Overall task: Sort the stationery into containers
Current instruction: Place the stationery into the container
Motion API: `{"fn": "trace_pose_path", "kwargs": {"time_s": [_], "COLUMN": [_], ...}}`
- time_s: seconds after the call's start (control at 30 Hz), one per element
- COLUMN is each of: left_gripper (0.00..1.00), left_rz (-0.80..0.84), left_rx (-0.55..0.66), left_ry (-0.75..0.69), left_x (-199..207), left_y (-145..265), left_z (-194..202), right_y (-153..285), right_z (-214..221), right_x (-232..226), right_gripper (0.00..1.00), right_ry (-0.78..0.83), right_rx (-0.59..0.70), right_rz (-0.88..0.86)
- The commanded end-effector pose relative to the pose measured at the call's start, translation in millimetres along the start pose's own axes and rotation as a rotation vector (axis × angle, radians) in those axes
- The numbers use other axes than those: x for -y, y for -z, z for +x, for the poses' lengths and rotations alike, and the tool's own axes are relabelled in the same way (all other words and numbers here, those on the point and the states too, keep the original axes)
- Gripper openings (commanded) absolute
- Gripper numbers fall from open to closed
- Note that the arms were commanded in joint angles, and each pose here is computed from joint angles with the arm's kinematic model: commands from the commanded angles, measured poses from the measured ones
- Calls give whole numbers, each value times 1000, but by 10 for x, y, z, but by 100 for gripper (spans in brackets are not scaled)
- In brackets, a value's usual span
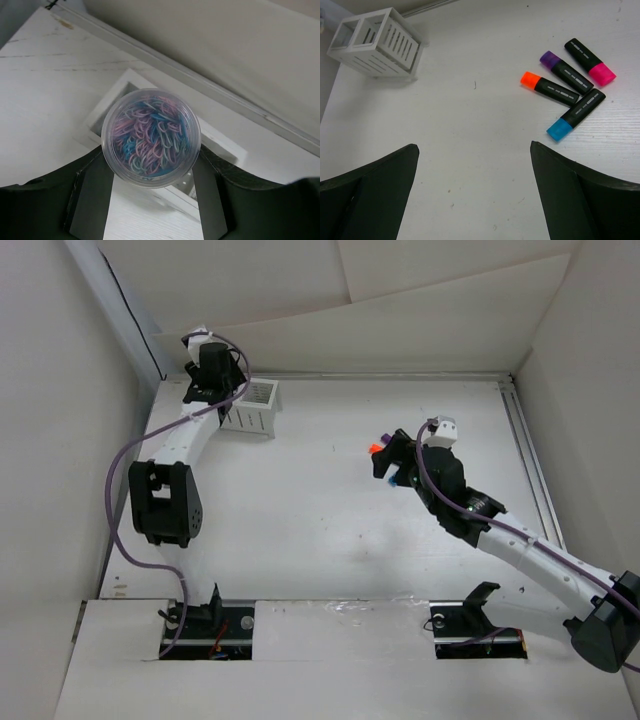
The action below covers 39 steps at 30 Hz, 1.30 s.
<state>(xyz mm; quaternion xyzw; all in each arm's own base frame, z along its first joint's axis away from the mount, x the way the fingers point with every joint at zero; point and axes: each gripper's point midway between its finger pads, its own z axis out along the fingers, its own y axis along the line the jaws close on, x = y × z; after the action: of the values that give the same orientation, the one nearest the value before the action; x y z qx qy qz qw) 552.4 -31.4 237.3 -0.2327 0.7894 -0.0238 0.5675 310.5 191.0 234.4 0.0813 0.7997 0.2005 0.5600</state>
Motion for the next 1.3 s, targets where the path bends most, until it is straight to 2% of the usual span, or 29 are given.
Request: {"fn": "trace_pose_path", "kwargs": {"time_s": [0.0,0.07,0.37,0.57,0.8,1.03,1.27], "left_gripper": [37,37,37,37,38,49,62], "left_rz": [-15,-26,-63,-95,-121,-141,-140], "left_rx": [32,35,-26,-19,-50,-74,-71], "left_ry": [-46,-56,-102,-115,-131,-153,-152], "left_x": [16,37,5,-51,-147,-221,-217], "left_y": [-48,-98,-365,-384,-403,-439,-400], "left_z": [-265,-319,-98,-106,60,192,153], "right_y": [81,81,89,89,89,89,89], "right_z": [-289,-289,-283,-283,-283,-283,-282], "right_x": [-219,-219,-230,-230,-230,-230,-226], "right_gripper": [99,99,99,99,99,99,99], "right_ry": [-28,-28,-26,-26,-26,-26,-17], "right_rx": [68,68,70,70,70,70,70], "right_rz": [-70,-70,-69,-69,-69,-69,-69]}}
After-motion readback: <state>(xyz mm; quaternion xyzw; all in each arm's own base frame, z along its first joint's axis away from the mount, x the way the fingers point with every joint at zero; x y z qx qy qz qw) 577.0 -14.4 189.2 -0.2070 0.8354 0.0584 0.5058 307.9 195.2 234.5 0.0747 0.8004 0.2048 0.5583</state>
